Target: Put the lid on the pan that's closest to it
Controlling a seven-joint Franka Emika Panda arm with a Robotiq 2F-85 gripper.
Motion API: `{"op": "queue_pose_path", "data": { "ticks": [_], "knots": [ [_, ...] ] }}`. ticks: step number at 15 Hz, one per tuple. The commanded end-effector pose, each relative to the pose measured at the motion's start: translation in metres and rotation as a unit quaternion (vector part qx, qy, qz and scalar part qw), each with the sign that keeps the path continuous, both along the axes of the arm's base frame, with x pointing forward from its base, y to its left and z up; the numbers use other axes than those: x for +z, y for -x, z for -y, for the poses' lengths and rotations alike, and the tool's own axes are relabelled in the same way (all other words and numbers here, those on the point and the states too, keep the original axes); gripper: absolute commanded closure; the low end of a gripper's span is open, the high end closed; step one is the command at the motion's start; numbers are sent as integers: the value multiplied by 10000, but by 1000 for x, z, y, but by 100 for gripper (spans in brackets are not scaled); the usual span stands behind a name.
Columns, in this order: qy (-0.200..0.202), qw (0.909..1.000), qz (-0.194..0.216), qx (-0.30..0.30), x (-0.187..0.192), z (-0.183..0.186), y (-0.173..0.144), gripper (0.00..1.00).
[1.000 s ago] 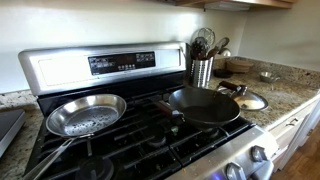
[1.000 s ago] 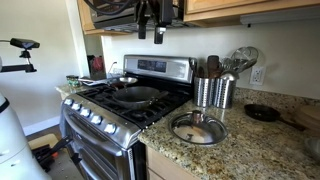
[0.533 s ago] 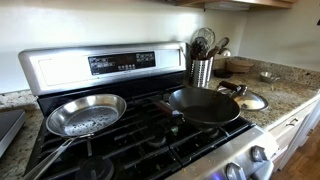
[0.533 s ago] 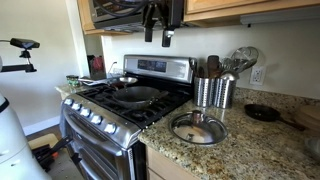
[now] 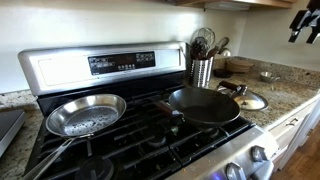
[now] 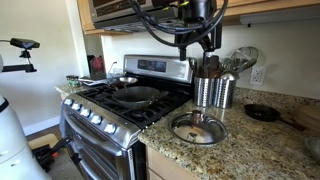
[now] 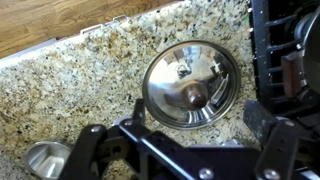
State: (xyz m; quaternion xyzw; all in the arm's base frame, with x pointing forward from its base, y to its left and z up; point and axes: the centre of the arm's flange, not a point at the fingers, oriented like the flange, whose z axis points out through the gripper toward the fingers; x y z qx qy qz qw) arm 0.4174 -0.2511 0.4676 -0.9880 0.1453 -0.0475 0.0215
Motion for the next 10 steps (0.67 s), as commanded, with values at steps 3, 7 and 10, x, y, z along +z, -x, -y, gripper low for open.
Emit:
{"op": "queue_pose_path", "data": {
  "ticks": [3, 7, 10],
  "knots": [
    [463, 9974, 95, -546, -55, 5, -33, 0],
    [348, 9986, 30, -400, -59, 4, -36, 0],
    [356, 9985, 43, -421, -58, 6, -35, 0]
  ]
}}
